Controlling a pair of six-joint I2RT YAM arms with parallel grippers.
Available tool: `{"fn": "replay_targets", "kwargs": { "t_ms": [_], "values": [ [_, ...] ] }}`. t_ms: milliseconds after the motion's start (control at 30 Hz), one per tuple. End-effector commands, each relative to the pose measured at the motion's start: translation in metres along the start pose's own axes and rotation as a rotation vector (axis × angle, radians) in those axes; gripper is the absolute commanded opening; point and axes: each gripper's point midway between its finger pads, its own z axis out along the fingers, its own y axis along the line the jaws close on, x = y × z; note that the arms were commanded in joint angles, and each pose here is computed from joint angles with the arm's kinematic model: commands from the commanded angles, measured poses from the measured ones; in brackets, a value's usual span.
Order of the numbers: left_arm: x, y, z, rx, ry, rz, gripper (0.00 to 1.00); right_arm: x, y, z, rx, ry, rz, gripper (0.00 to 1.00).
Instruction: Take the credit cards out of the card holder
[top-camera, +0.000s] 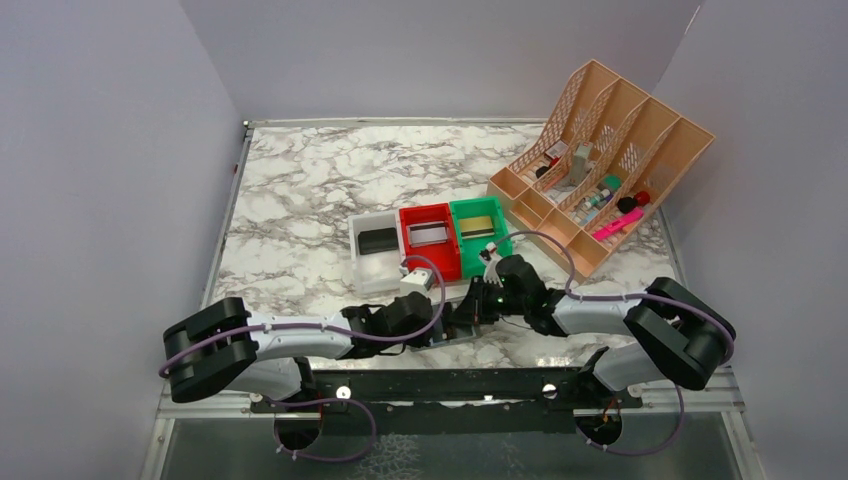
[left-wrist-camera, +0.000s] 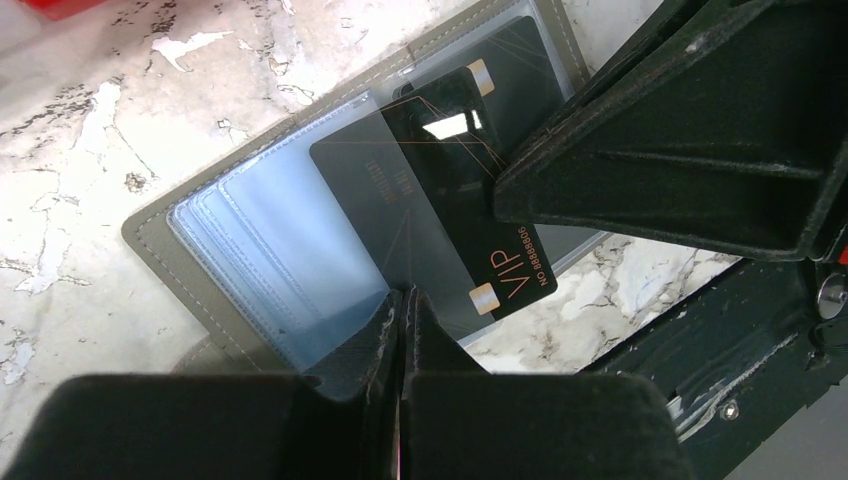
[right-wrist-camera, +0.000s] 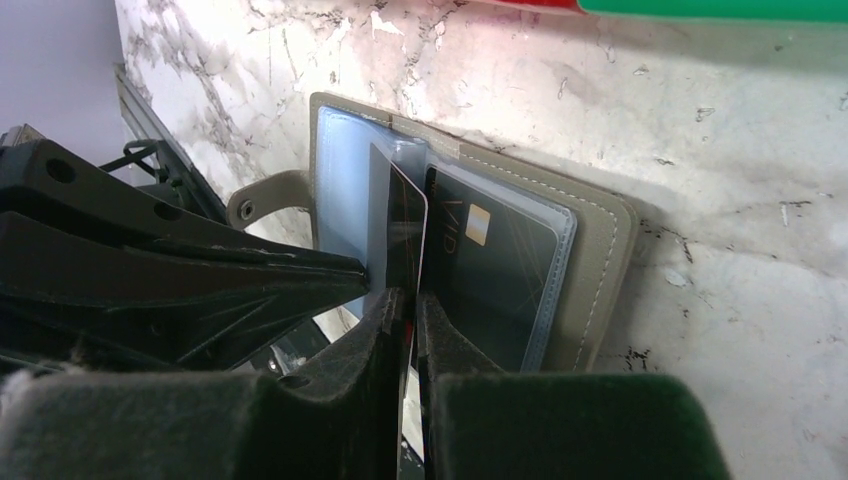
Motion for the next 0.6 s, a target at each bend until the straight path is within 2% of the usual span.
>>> {"fn": "replay_targets", "kwargs": {
  "t_ms": [0, 200, 400, 567],
  "values": [
    [0.0234, 0.0280, -0.0011, -0.084, 0.060, 0.021, 0.00, 0.0001, 0.0077, 0.0016, -0.054, 0.004, 0.016, 0.15],
    [0.0286, 0.0339, -0.0030, -0.091, 0.066, 0.011, 0.00, -0.0010, 0.0092, 0.0035, -0.065, -0.003, 0.041, 0.20],
    [0.0271, 0.0334, -0.0043, -0.090, 0.061, 0.011, 0.00, 0.0005, 0.0089, 0.0053, -0.068, 0.005, 0.053, 0.15],
    [0.0262, 0.0322, -0.0042, -0.089, 0.060, 0.009, 0.00, 0.0004, 0.0104, 0.0039, -0.072, 0.004, 0.049, 0.15]
  ]
}}
